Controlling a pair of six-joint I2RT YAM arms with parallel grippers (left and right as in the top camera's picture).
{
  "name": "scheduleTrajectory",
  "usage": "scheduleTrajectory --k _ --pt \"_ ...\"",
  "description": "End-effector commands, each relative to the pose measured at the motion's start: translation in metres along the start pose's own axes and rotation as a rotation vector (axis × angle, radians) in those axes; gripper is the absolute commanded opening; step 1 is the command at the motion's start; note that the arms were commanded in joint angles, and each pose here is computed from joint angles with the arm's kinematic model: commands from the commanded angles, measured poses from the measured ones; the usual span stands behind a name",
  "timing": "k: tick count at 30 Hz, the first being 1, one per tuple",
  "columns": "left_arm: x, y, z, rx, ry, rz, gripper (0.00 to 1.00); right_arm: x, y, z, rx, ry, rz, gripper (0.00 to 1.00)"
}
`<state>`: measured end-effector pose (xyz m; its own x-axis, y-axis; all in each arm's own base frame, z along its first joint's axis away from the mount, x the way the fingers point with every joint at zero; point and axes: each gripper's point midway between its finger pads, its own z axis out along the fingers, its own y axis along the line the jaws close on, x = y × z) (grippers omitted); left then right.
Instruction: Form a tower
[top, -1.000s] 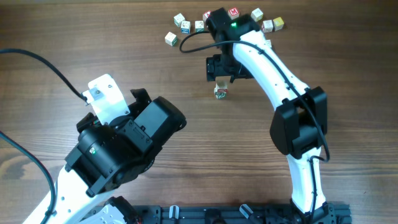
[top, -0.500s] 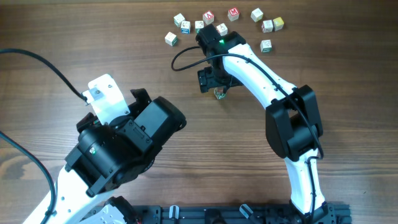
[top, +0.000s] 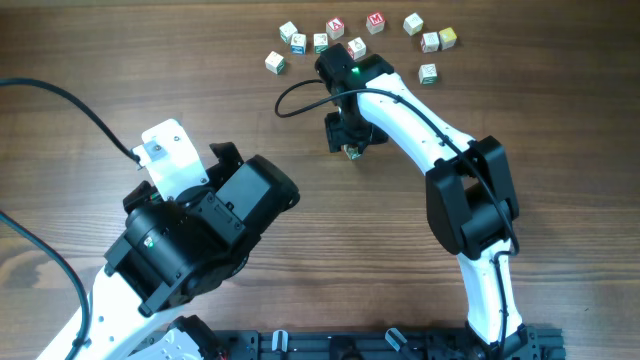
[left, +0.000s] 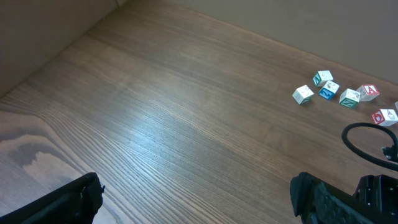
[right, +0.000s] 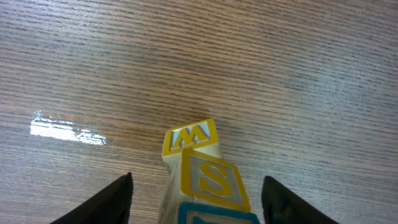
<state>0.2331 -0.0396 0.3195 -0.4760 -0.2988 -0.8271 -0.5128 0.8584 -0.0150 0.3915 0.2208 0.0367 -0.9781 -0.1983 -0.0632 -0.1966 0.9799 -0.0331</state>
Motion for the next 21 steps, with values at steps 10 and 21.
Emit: scheduleTrajectory --k 10,21 --pt "0.001 0.000 0.001 -0.006 0.000 -0.011 1.00 -0.005 0.011 -0.009 -0.049 -0.039 -0.164 0.60" --pt "0.001 0.000 0.001 -0.006 0.000 -0.011 1.00 -0.014 0.017 -0.010 -0.074 -0.079 -0.219 0.60"
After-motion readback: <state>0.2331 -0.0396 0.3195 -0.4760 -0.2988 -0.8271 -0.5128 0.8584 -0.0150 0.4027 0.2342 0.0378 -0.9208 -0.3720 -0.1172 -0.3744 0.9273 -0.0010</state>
